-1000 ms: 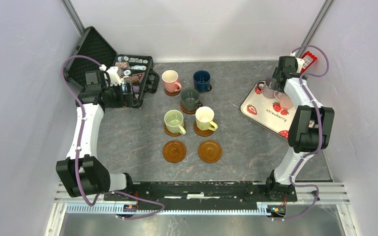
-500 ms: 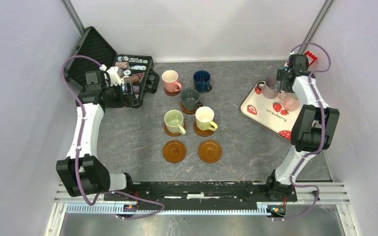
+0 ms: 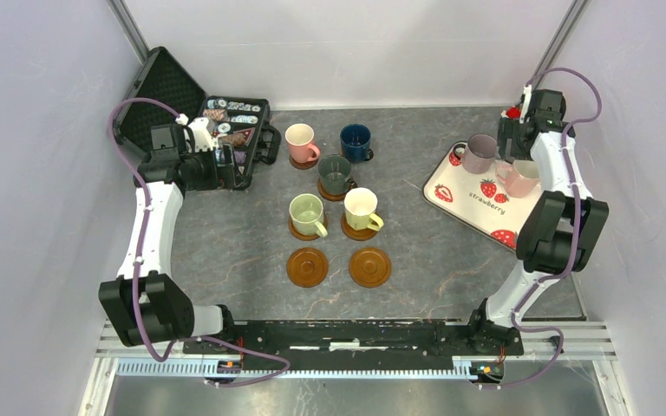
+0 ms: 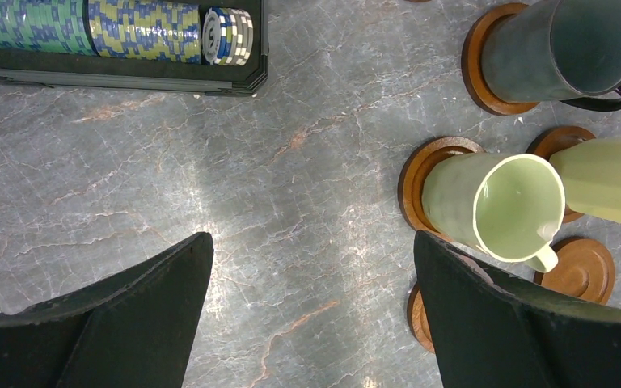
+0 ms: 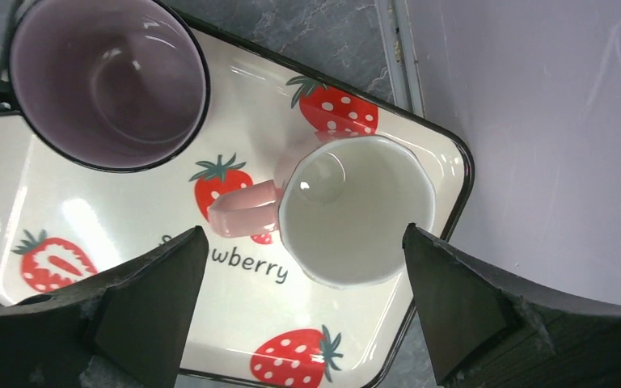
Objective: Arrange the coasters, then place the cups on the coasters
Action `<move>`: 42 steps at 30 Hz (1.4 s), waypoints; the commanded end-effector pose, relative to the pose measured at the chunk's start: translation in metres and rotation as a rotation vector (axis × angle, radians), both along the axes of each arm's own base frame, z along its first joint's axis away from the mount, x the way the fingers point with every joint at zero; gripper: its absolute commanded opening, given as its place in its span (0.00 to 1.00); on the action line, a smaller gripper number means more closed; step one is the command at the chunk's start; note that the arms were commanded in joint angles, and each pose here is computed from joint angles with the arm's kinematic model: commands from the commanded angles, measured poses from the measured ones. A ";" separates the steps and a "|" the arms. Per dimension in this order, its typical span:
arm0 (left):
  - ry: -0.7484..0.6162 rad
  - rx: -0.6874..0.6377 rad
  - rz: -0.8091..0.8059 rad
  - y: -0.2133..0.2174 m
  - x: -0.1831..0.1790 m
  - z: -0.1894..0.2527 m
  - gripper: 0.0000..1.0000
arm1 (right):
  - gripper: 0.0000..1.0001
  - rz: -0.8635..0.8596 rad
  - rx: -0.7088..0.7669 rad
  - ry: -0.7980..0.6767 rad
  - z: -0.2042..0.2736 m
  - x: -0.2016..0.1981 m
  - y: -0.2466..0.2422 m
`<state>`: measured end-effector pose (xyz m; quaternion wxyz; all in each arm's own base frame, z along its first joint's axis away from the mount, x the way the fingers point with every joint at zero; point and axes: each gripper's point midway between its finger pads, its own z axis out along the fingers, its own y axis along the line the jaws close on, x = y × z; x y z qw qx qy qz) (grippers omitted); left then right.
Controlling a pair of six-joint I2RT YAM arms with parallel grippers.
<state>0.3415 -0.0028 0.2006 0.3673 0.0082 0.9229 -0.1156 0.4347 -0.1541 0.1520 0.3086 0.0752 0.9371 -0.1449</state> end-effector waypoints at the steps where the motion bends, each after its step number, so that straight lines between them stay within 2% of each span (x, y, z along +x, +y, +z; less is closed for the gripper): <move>1: -0.054 -0.049 0.025 -0.003 0.011 0.015 1.00 | 0.98 -0.158 0.015 -0.144 0.043 -0.004 0.011; 3: -0.054 -0.056 0.029 -0.004 0.011 0.016 1.00 | 0.98 -0.247 0.015 -0.166 0.043 -0.007 0.010; 6: -0.055 -0.056 0.036 -0.003 0.011 0.017 1.00 | 0.98 -0.338 0.044 -0.124 0.024 -0.013 0.014; 11: -0.058 -0.047 0.041 -0.002 0.009 0.018 1.00 | 0.98 -0.412 0.054 -0.081 0.001 -0.023 0.013; 15: -0.048 -0.050 0.043 -0.002 0.008 0.015 1.00 | 0.98 -0.440 0.040 -0.081 -0.007 -0.016 0.007; 28: -0.032 -0.046 0.042 -0.001 0.009 0.010 1.00 | 0.98 -0.436 0.016 -0.061 -0.025 0.004 0.000; 34: -0.029 -0.046 0.038 -0.001 0.012 0.010 1.00 | 0.98 -0.439 0.020 0.001 -0.037 -0.024 -0.002; 42: -0.024 -0.068 0.022 -0.006 0.014 0.009 1.00 | 0.90 -0.327 0.011 0.038 -0.036 -0.052 -0.002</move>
